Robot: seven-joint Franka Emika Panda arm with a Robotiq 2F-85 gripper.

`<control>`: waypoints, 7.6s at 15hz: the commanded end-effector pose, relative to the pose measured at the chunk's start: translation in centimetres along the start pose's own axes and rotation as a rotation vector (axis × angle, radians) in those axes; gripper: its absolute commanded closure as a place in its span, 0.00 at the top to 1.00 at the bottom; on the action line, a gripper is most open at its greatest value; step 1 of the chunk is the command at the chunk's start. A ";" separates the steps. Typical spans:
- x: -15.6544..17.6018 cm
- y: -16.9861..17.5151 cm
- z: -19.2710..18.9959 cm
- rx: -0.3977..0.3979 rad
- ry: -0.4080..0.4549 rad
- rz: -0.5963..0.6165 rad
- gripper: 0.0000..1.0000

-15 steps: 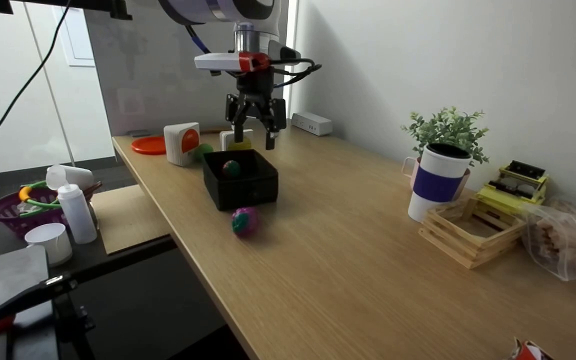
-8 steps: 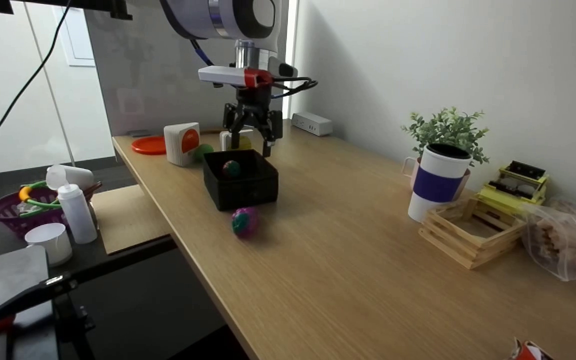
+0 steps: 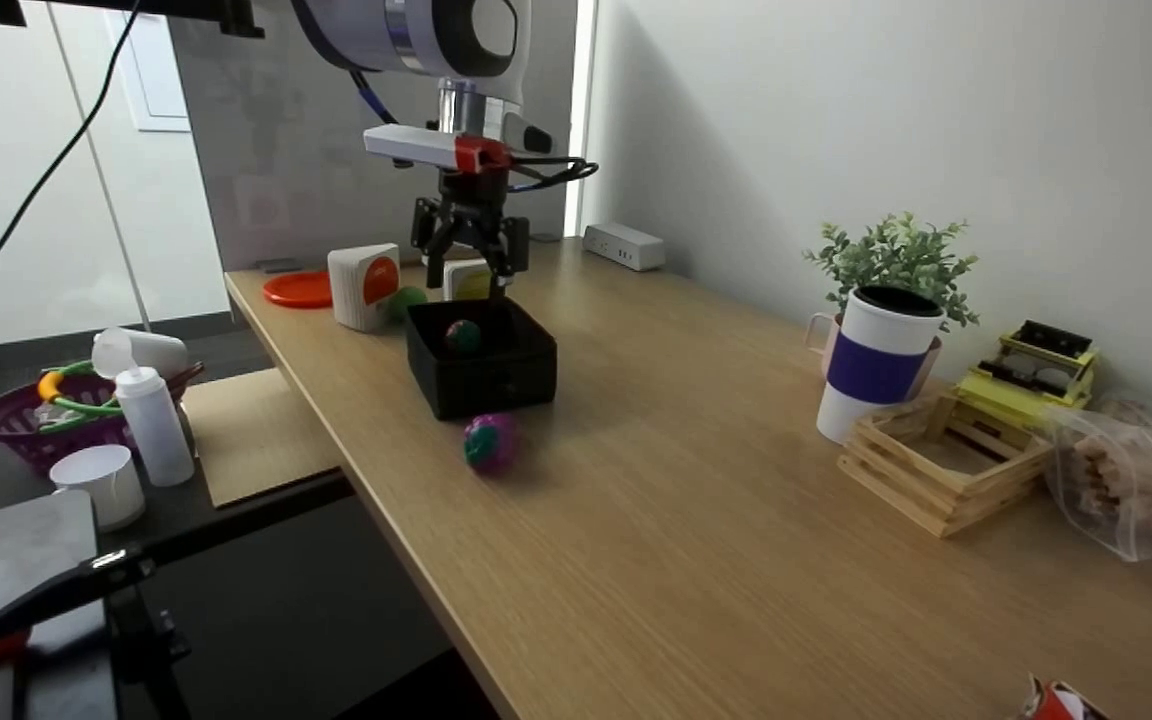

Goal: Put the grape and the strawberry plush on the table

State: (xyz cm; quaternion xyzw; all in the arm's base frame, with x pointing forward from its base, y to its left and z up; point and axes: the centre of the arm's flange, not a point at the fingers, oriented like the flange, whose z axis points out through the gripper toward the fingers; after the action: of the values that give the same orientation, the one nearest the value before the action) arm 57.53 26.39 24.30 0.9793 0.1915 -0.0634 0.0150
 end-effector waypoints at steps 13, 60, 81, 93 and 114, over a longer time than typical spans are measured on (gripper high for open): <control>-0.6 1.9 2.3 0.019 -0.114 -0.125 1.00; 3.0 2.7 4.3 0.096 -0.037 -0.296 0.21; -0.4 3.3 -4.9 -0.025 0.021 -0.149 0.21; -8.2 13.8 -3.4 0.062 0.025 0.126 0.21; -5.9 15.2 5.0 -0.101 0.154 0.429 0.21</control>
State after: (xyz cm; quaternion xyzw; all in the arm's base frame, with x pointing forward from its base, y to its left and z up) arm 56.19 9.44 22.11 0.9981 -0.0052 -0.0101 0.0603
